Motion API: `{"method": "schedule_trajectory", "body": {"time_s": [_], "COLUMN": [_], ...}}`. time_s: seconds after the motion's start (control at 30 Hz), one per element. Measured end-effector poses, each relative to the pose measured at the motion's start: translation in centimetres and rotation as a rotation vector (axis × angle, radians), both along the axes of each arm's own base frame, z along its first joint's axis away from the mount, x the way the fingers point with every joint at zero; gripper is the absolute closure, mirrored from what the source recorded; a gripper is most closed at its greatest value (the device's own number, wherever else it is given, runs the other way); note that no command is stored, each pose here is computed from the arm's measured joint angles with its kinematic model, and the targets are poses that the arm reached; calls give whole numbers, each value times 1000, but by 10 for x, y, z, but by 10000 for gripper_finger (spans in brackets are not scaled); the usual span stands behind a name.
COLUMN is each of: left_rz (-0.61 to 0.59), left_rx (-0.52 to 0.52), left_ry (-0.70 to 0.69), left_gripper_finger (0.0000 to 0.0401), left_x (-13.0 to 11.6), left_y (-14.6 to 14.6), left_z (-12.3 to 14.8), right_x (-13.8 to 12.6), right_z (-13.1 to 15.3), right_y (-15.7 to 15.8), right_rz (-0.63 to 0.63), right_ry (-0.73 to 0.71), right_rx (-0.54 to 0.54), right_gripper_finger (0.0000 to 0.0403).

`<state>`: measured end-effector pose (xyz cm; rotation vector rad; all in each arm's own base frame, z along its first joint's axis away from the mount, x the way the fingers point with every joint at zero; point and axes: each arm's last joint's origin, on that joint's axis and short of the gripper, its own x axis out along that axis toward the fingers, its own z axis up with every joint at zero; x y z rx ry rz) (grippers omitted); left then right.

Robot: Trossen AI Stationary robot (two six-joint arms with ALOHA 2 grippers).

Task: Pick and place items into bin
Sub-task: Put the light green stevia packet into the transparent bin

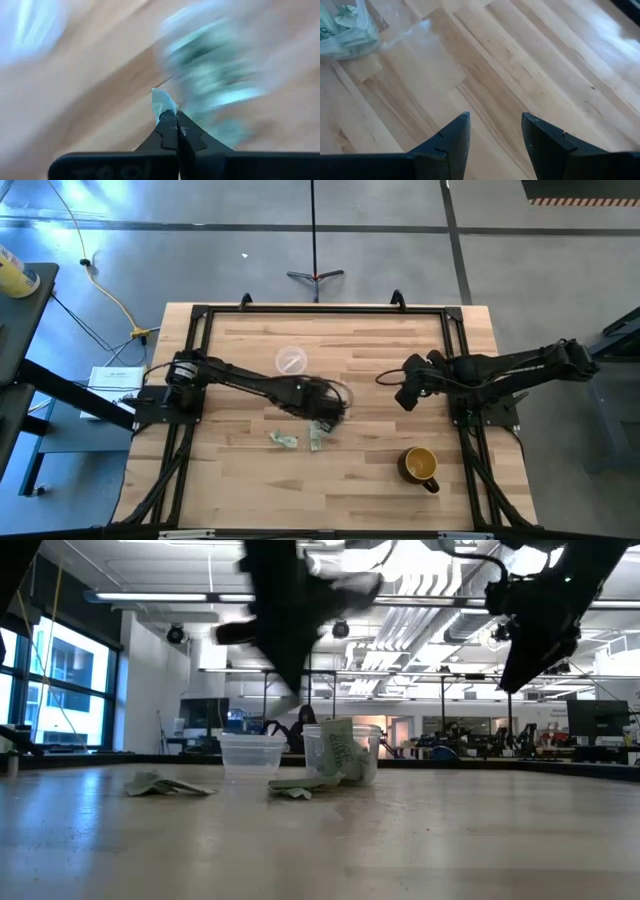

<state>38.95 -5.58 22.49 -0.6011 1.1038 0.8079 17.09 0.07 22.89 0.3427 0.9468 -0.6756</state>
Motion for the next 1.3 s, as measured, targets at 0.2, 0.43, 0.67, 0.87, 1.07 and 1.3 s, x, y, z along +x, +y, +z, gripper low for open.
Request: {"method": "schedule_trajectory", "body": {"time_s": [0.2,0.43,0.67,0.87,1.07,1.3], "left_rz": [-581,-722,-823,-835,-870,-837], "left_rx": [257,263,169,127,18,12], "left_ry": [-181,-44,-18,7,36,60], "left_gripper_finger": [380,380,380,380,374,330], "left_x": [34,42,48,48,57,57], "left_y": [-4,28,34,34,33,30], "left_z": [37,14,-3,-11,-44,-40], "right_x": [-26,-48,-52,-52,-52,-51], "right_z": [10,18,21,21,21,21], "right_y": [-3,-5,-5,-6,-6,-6], "right_rz": [-13,-76,-125,-137,-143,-143], "right_ry": [33,-2,-55,-57,-63,-67], "right_rx": [-34,-17,2,-14,-19,-17], "right_gripper_finger": [234,234,234,234,234,234]}}
